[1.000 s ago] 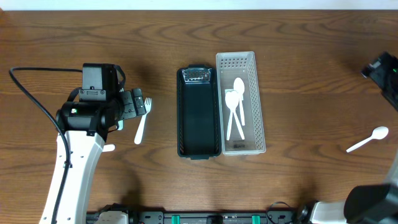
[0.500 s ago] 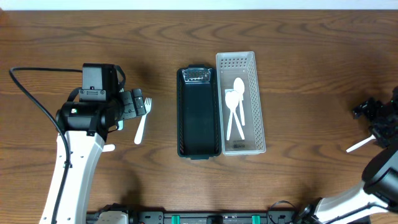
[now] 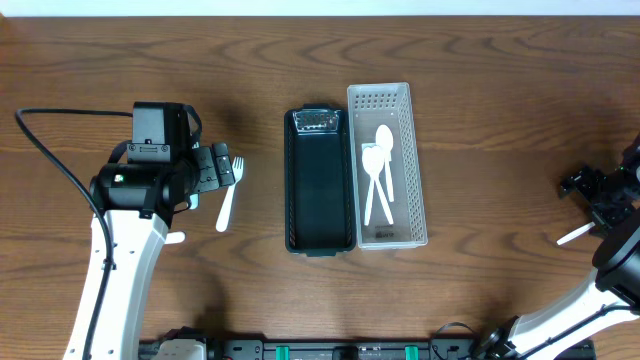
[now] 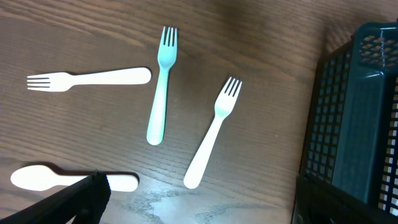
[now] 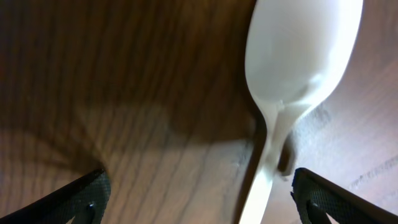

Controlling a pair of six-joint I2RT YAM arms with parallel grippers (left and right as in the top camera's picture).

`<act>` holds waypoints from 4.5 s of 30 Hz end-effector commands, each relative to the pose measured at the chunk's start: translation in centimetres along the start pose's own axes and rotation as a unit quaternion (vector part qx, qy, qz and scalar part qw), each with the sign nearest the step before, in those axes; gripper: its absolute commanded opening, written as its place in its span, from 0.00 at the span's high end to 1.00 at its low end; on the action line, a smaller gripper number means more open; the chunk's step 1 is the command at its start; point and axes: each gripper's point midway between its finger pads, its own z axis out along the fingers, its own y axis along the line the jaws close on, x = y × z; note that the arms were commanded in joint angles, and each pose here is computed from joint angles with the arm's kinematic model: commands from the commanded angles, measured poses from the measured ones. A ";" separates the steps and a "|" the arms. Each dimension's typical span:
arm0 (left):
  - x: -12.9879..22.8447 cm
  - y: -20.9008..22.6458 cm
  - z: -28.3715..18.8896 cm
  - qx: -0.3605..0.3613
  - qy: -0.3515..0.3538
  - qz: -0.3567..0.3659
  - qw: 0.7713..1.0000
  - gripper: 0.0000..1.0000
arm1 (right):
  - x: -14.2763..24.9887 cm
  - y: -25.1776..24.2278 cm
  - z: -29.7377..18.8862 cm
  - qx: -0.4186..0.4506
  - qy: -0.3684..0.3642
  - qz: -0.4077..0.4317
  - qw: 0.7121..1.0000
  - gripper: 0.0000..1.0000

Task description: Pack container

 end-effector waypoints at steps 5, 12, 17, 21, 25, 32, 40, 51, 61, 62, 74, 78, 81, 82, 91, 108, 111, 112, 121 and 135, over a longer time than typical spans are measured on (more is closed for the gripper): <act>-0.5 0.1 -0.4 0.000 -0.007 -0.003 1.000 0.02 | -0.1 -0.6 0.9 0.001 0.003 -0.010 1.000 0.23; -0.5 0.1 -0.4 0.000 -0.007 -0.003 1.000 0.02 | 1.0 -1.1 2.3 0.006 0.012 -0.009 1.000 0.48; -0.5 0.1 -0.4 0.000 -0.007 -0.003 1.000 0.02 | 2.6 -1.6 3.9 0.008 0.023 -0.009 1.000 0.64; -0.5 0.1 -0.4 0.000 -0.007 -0.003 1.000 0.02 | 3.0 -1.2 4.2 -0.005 0.029 -0.009 1.000 0.85; -0.5 0.1 -0.4 0.000 -0.007 -0.003 1.000 0.02 | 3.1 -0.4 4.1 -0.023 0.033 -0.011 0.999 0.99; -0.5 0.0 -0.4 0.000 -0.007 -0.003 1.000 0.02 | 2.9 4.1 -0.3 -0.083 0.002 -0.052 0.995 0.99; -0.5 0.0 -0.4 0.000 -0.007 -0.003 1.000 0.02 | 7.2 15.9 -15.0 -0.178 -0.146 -0.240 0.943 0.99; -0.5 0.1 -0.4 0.000 -0.006 -0.003 1.000 0.02 | 24.1 26.4 -19.3 -0.235 -0.150 -0.455 0.846 0.99; -0.5 0.1 -0.4 0.000 -0.006 -0.003 1.000 0.02 | 29.2 27.2 -9.2 -0.136 -0.050 -0.522 0.841 0.97; -0.5 0.1 -0.4 0.000 -0.007 -0.003 1.000 0.02 | 29.5 27.2 -8.6 -0.131 -0.044 -0.525 0.840 0.95; -0.4 0.1 -1.2 -0.001 -0.002 0.047 0.999 0.02 | 28.4 29.5 -14.8 -0.174 -0.099 -0.545 0.814 0.52; -2.0 -0.2 -1.9 0.002 -0.018 0.053 0.998 0.02 | 25.0 29.1 -21.5 -0.187 -0.166 -0.516 0.819 0.51; -2.4 -0.4 -1.0 -0.001 -0.005 0.070 0.998 0.02 | 22.0 27.5 -26.1 -0.195 -0.215 -0.481 0.827 0.38; -2.3 -0.4 -0.4 -0.002 0.005 0.076 0.997 0.02 | 21.1 26.8 -27.4 -0.199 -0.228 -0.469 0.830 0.36; -0.7 -0.5 8.6 -0.019 0.111 0.100 0.989 0.02 | 15.6 20.6 -31.3 -0.196 -0.263 -0.387 0.861 0.34; 4.3 0.2 16.6 -0.021 0.230 0.171 0.958 0.02 | 14.7 18.9 -30.4 -0.174 -0.246 -0.374 0.877 0.34; 5.0 0.3 17.4 -0.022 0.245 0.172 0.954 0.02 | 14.5 18.8 -30.4 -0.168 -0.250 -0.372 0.878 0.34; 5.3 0.3 17.7 -0.018 0.250 0.171 0.953 0.02 | 14.5 18.8 -30.4 -0.167 -0.251 -0.372 0.878 0.34; 6.8 -1.2 18.8 0.031 0.274 0.174 0.945 0.01 | 14.3 18.7 -30.4 -0.164 -0.253 -0.370 0.878 0.35; 8.3 -0.8 18.8 0.029 0.296 0.175 0.938 0.60 | 14.3 18.6 -30.4 -0.162 -0.253 -0.370 0.879 0.36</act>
